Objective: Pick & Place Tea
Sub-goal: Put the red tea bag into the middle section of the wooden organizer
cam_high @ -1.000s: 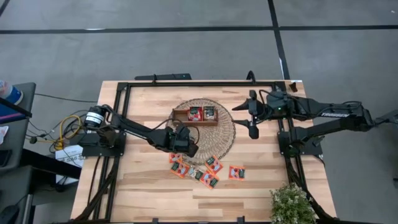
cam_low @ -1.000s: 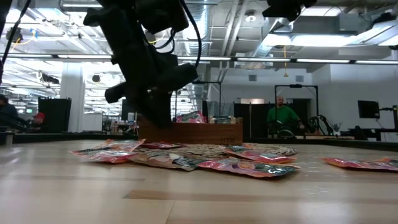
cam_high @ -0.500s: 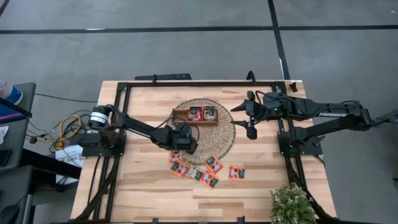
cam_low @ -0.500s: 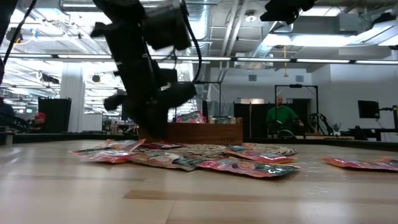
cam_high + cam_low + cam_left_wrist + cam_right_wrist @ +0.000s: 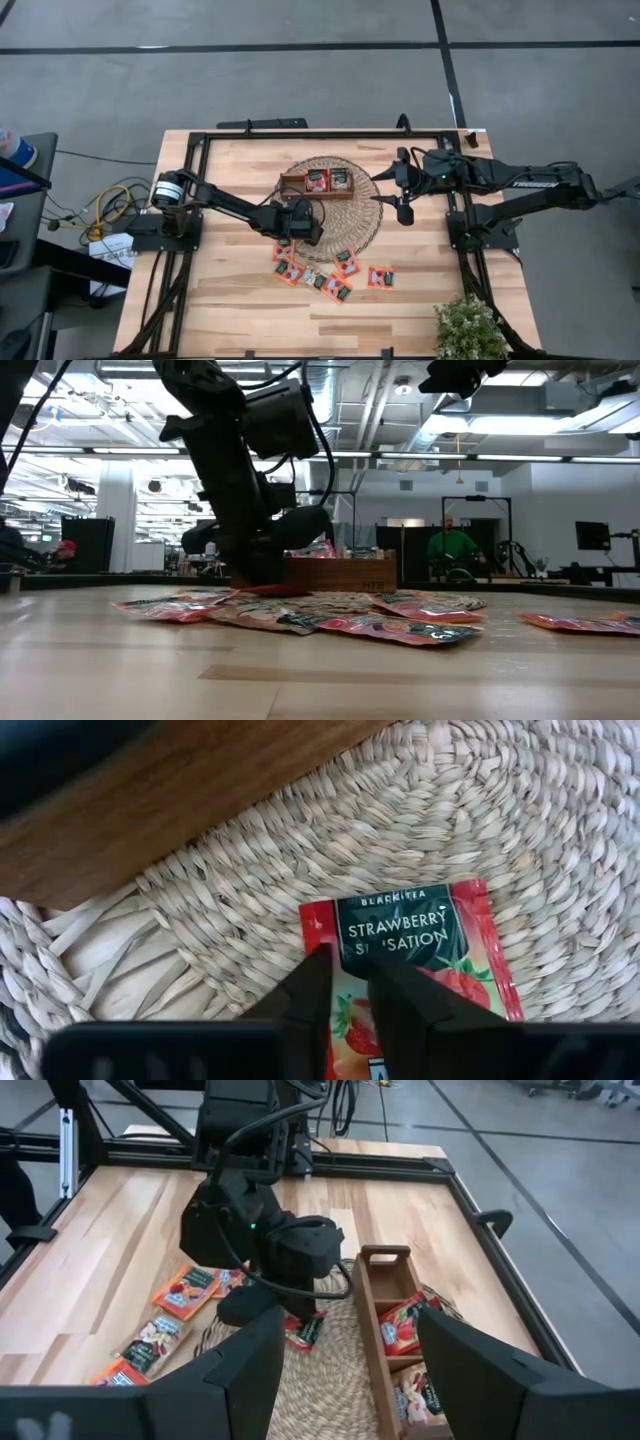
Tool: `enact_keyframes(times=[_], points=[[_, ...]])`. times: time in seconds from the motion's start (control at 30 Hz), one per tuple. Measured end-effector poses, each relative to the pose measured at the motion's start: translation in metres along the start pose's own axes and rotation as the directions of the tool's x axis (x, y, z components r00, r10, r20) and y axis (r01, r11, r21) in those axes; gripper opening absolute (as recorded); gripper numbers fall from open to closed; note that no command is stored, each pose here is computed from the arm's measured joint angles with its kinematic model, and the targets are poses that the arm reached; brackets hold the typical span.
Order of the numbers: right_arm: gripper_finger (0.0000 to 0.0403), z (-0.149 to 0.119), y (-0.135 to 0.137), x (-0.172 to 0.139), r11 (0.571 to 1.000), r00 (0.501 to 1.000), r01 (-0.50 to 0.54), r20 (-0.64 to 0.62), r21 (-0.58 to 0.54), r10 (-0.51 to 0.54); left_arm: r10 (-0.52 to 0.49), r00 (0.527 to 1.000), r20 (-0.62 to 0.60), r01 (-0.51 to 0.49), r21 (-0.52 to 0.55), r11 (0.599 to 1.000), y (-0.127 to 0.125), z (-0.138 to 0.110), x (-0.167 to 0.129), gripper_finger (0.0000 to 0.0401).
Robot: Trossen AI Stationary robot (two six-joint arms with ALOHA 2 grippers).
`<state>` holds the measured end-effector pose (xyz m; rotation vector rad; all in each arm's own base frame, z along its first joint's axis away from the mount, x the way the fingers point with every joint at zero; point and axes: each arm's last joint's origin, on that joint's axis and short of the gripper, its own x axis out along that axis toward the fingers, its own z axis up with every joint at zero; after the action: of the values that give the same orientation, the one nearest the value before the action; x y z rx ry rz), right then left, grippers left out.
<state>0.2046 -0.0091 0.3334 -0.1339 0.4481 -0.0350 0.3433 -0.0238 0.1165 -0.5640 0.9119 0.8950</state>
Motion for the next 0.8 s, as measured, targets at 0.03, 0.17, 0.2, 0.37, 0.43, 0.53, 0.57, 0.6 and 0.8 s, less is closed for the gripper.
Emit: enact_keyframes(times=[0.03, 0.17, 0.2, 0.37, 0.43, 0.53, 0.57, 0.6, 0.8], points=[[0.0224, 0.0, 0.0, 0.0, 1.0, 1.0, 0.0, 0.0, 0.0, 0.0, -0.002, 1.0, 0.007, 0.002, 0.003, 1.0, -0.002, -0.001, -0.001, 0.0036], [0.0224, 0.0, 0.0, 0.0, 1.0, 1.0, 0.0, 0.0, 0.0, 0.0, -0.033, 0.999, 0.019, 0.032, 0.027, 0.999, -0.014, -0.001, -0.01, 0.0005], [0.0224, 0.0, 0.0, 0.0, 1.0, 1.0, 0.0, 0.0, 0.0, 0.0, -0.051, 0.999, 0.017, 0.05, 0.044, 0.998, -0.019, -0.001, -0.013, 0.0003], [0.0224, 0.0, 0.0, 0.0, 1.0, 1.0, 0.002, 0.0, 0.0, -0.002, -0.135, 0.989, 0.056, 0.126, 0.137, 0.983, -0.046, 0.005, -0.039, 0.0], [0.0224, 0.0, 0.0, 0.0, 1.0, 1.0, 0.002, 0.0, 0.0, -0.002, -0.137, 0.986, 0.095, 0.12, 0.166, 0.979, -0.054, 0.009, -0.049, 0.0], [0.0224, 0.0, 0.0, 0.0, 1.0, 1.0, 0.002, 0.0, 0.008, -0.002, -0.136, 0.978, 0.159, 0.101, 0.207, 0.973, -0.065, 0.015, -0.066, 0.0], [0.0224, 0.0, 0.0, 0.0, 1.0, 1.0, 0.002, 0.001, 0.013, -0.002, -0.135, 0.974, 0.183, 0.093, 0.221, 0.971, -0.068, 0.018, -0.072, 0.0], [0.0224, 0.0, 0.0, 0.0, 1.0, 1.0, 0.002, 0.001, 0.018, -0.002, -0.133, 0.971, 0.198, 0.084, 0.237, 0.968, -0.071, 0.02, -0.079, 0.0], [0.0224, 0.0, 0.0, 0.0, 0.999, 1.0, -0.003, -0.001, 0.034, 0.003, -0.159, 0.982, 0.099, 0.128, 0.272, 0.954, -0.075, 0.019, -0.092, 0.0]])
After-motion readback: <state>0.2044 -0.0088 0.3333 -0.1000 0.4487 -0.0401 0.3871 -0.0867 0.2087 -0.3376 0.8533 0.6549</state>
